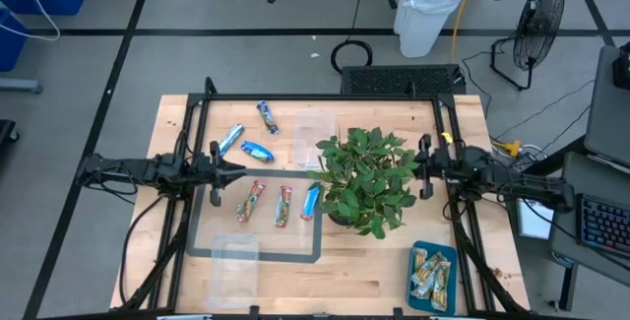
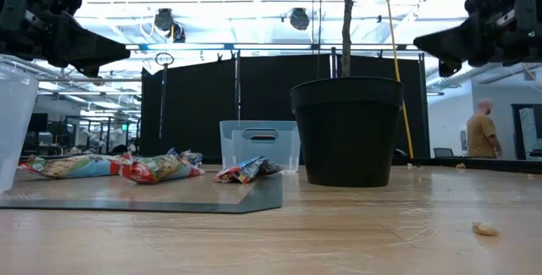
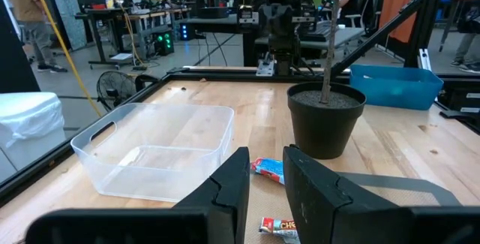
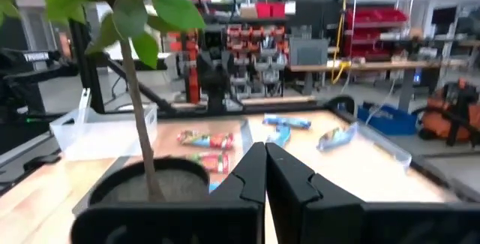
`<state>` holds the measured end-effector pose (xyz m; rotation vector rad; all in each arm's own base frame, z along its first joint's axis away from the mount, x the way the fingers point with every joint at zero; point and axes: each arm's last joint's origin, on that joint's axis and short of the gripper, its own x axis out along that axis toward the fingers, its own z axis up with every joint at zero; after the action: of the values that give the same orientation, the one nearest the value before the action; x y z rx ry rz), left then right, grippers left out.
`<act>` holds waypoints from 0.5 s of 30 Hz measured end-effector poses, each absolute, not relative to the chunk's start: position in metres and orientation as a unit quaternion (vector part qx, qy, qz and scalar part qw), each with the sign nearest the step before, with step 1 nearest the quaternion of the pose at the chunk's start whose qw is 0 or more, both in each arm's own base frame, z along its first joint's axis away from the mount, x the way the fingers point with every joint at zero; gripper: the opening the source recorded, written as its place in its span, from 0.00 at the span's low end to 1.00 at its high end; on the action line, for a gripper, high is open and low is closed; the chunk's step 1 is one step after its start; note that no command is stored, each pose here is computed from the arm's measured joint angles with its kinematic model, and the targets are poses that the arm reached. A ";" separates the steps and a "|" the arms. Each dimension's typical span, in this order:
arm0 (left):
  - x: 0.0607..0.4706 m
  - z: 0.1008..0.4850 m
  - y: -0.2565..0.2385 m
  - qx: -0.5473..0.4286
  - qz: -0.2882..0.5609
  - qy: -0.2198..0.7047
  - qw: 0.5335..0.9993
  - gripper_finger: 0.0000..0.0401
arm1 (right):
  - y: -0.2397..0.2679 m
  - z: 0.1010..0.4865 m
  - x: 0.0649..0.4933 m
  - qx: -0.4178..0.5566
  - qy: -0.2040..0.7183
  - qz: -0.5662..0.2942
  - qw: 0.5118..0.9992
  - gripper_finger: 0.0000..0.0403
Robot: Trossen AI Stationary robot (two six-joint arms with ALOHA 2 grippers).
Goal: Pick and place Granola Bars by type
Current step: Put the middle left blue granola bar into the top transparent bin
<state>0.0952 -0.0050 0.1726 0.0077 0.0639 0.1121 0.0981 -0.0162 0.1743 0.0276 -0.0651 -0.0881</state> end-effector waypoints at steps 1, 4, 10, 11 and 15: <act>0.095 0.173 -0.005 0.004 0.056 0.032 0.998 0.22 | -0.016 0.173 0.099 0.016 -0.027 -0.043 0.999 0.00; 0.095 0.173 -0.005 0.004 0.056 0.032 0.998 0.22 | -0.015 0.171 0.101 0.020 -0.014 -0.018 1.000 0.00; 0.095 0.173 -0.005 0.004 0.056 0.032 0.998 0.22 | -0.006 0.171 0.103 0.019 -0.007 0.051 0.998 0.00; 0.095 0.173 -0.005 0.004 0.056 0.032 0.998 0.22 | -0.004 0.172 0.103 0.018 -0.015 0.076 0.997 0.00; 0.095 0.173 -0.005 0.004 0.056 0.032 0.998 0.22 | 0.007 0.181 0.101 0.024 -0.057 0.186 0.981 0.00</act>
<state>0.0952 -0.0050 0.1725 0.0077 0.0642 0.1121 0.1008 0.0071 0.1813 0.0480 -0.1138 0.3754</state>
